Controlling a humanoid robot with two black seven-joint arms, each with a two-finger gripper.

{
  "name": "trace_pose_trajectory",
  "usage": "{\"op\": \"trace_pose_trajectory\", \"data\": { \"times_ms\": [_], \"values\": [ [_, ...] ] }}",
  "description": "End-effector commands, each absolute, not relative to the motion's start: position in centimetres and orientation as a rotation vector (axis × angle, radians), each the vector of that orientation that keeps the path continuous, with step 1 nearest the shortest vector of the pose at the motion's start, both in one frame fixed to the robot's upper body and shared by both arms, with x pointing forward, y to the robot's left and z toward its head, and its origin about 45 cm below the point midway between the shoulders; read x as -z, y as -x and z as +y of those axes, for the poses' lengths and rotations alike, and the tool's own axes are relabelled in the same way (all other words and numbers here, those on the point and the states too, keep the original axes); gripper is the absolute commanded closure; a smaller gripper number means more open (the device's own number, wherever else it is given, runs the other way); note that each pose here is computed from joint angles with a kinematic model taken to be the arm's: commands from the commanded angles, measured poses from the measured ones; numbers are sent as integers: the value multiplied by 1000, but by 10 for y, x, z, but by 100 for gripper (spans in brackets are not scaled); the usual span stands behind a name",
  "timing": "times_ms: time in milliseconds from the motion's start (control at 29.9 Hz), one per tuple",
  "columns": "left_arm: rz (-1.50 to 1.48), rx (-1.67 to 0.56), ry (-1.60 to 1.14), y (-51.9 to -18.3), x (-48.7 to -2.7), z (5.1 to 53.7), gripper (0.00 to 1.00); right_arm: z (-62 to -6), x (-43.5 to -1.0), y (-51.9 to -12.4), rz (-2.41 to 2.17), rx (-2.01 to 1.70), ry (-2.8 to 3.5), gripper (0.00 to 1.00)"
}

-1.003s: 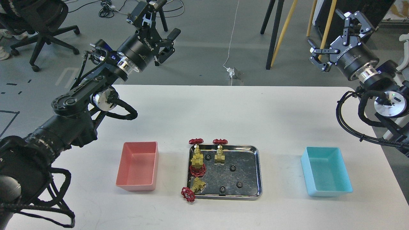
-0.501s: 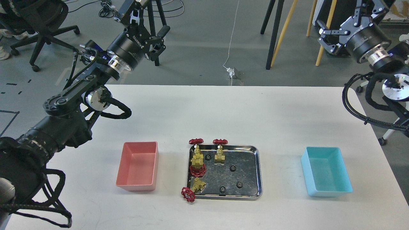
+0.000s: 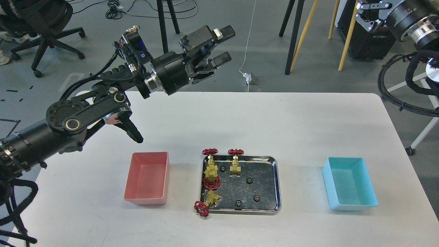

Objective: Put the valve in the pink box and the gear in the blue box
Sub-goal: 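Move the left gripper over the red-handled valve on the metal tray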

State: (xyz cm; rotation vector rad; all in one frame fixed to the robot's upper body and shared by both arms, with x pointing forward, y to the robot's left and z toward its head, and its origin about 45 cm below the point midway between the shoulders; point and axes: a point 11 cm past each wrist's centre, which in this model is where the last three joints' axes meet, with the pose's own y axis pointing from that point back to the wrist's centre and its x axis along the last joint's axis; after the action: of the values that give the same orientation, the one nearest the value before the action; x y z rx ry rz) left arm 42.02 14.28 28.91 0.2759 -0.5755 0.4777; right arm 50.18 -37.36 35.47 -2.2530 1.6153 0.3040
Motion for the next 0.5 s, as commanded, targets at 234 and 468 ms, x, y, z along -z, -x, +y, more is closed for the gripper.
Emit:
{"op": "trace_pose_trajectory", "data": {
  "times_ms": [234, 468],
  "values": [
    [-1217, -55, -607, -381, -313, 155, 1, -413, -328, -496, 1795, -397, 2233, 0],
    [-1426, 117, -650, -356, -254, 195, 1, -413, -329, -498, 1807, -435, 2249, 0]
  ]
}}
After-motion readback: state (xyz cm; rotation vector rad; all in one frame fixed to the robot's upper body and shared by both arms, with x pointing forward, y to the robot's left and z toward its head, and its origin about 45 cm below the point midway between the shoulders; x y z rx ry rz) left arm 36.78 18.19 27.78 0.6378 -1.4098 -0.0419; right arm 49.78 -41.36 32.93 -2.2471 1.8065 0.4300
